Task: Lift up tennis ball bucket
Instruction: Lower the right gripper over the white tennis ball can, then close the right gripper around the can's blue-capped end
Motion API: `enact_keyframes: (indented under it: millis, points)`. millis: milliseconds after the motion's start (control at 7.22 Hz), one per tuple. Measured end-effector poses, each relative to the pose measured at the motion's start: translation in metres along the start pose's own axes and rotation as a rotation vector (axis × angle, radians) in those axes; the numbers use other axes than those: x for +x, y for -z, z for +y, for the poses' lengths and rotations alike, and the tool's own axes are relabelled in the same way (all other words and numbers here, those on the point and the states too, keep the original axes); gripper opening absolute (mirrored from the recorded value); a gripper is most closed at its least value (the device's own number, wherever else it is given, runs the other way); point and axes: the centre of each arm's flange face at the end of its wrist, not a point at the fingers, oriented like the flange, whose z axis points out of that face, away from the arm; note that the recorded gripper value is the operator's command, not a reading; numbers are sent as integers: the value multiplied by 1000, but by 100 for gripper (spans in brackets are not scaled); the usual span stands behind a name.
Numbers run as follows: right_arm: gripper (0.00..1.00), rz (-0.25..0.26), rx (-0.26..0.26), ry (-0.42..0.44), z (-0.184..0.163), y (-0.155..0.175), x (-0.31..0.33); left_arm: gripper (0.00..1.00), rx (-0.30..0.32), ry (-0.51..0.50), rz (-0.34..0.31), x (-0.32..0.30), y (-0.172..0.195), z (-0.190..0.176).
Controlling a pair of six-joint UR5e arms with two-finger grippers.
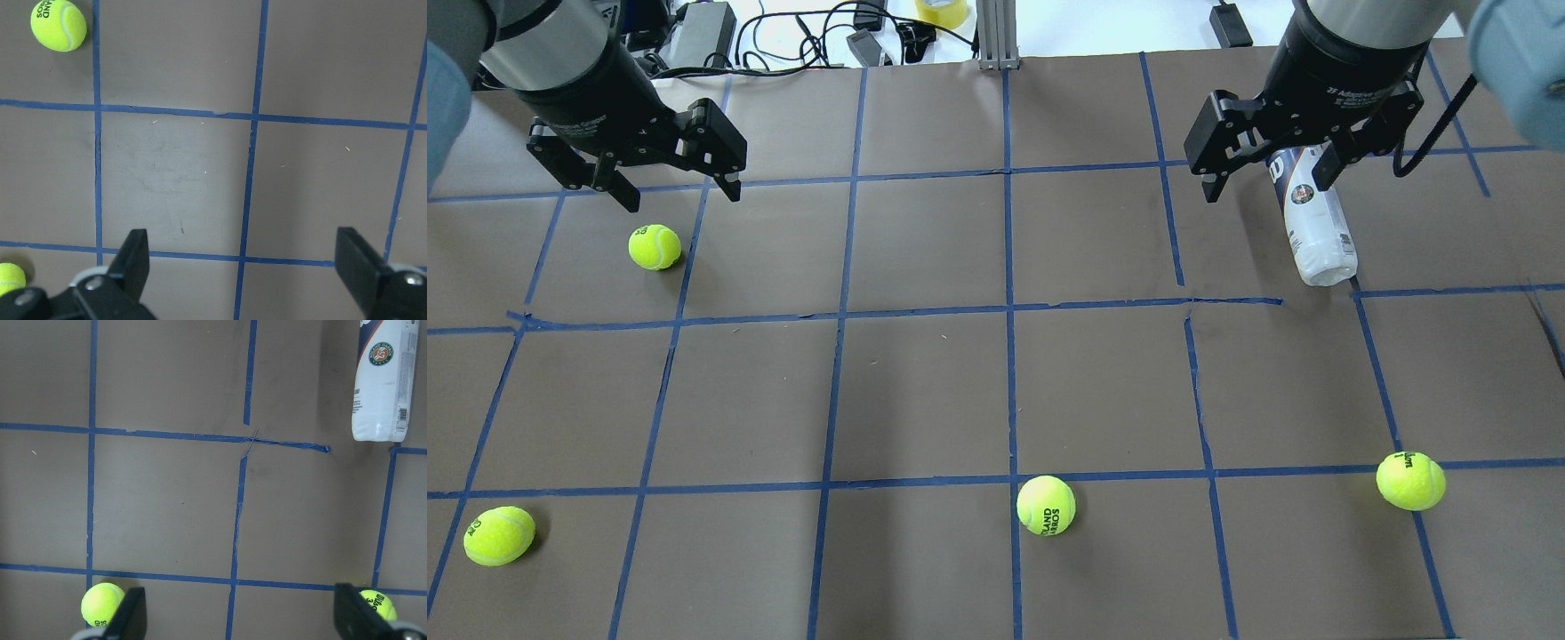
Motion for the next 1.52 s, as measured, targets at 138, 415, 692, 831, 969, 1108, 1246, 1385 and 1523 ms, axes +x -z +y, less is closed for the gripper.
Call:
enact_keyframes:
  millis: [138,415,692,831,969,1108,1246,1385,1523]
  points:
    - [100,-2,-10,-11,-6,-7,6,100,-2,0,0,0,-1,-1]
    - [100,-1,-24,-65,-24,-20,36,100,-6,1,-2,-1,-3,-2]
    - [100,22,-14,-108,-67,-57,76,100,-8,1,-2,-1,-4,-2]
    - [100,55,-7,-121,-93,-83,98,100,-7,1,-2,-1,-4,-2]
    - [100,81,1,-137,-118,-112,124,100,-7,1,-3,-1,-4,-2]
    - [100,91,4,-145,-141,-144,151,100,-8,1,-2,-1,-4,-2]
    - [100,91,0,-145,-160,-175,173,100,-11,1,-2,-1,-5,-1]
    - [100,89,-5,-147,-175,-201,187,100,-14,1,-1,-1,-7,0]
    - [100,88,-7,-150,-186,-222,197,100,-16,1,0,-1,-9,1]
